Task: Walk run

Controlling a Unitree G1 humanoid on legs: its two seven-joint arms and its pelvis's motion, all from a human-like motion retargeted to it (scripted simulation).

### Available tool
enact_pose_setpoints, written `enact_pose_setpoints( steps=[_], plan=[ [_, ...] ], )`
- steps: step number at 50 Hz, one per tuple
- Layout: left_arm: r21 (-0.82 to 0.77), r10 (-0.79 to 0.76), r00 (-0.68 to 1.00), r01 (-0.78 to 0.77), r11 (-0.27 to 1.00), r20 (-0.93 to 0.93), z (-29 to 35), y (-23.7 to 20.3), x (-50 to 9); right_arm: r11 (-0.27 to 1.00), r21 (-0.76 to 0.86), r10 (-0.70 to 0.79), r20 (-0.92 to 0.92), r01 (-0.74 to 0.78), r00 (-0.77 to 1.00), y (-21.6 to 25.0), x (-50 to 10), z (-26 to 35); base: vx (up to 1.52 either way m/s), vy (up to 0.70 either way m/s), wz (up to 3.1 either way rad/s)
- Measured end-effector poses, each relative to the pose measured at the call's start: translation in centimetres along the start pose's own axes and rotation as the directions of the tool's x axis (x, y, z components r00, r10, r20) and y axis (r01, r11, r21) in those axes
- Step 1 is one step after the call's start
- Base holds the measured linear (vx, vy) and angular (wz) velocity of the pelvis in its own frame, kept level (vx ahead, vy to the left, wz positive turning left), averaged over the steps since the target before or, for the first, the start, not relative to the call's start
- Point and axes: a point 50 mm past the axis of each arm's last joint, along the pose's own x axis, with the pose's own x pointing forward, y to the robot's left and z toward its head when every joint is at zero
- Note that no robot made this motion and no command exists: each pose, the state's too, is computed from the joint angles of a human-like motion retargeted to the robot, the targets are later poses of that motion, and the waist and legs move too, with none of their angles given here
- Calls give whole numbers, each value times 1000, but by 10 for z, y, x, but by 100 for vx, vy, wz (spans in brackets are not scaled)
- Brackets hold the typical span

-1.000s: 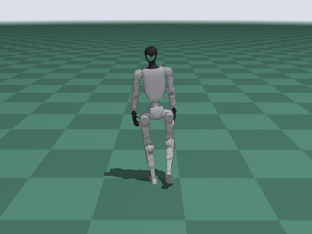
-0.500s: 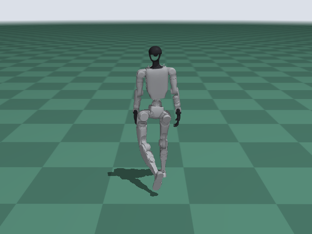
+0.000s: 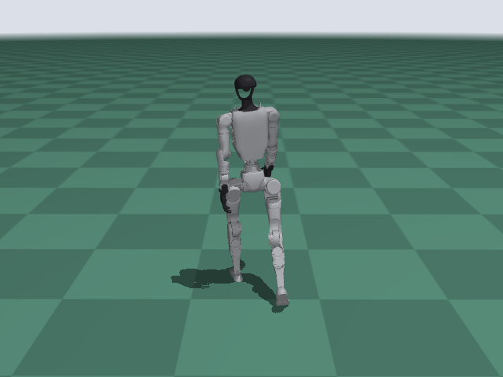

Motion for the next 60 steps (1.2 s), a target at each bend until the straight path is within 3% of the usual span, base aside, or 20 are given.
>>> enact_pose_setpoints(
  steps=[5,13,22,27,33,40,46,54,60],
  plan=[
    [27,-5,974,-1,1000,227,86,13,11,997,-27,-70,-193,66,979,-17,-19,-62,87,14,-28],
    [101,74,812,-161,982,579,228,61,-16,996,29,-58,-471,81,880,-30,-66,-150,75,2,51],
    [154,46,668,-237,959,743,300,82,-55,977,145,-27,-650,158,759,-32,-118,-212,92,-17,70],
    [208,2,730,-197,958,683,272,69,-37,971,165,-21,-659,172,752,-31,-119,-213,90,-23,33],
    [245,-34,913,-74,967,407,163,34,4,974,179,-10,-571,136,821,-21,-92,-187,109,-28,0],
    [193,-55,998,46,980,40,43,9,9,993,103,-13,-322,49,947,-13,-31,-95,71,-20,7],
    [112,-102,981,122,986,-166,-29,-8,-6,1000,12,-5,-44,5,999,-13,0,0,68,-13,-33],
    [13,-136,963,143,990,-232,-48,-21,-13,999,-53,11,150,-3,989,-4,8,62,78,-4,-55],
    [39,-123,983,129,991,-137,-12,-13,-1,1000,12,29,8,-29,1000,2,1,3,97,3,-35]
  ],
)
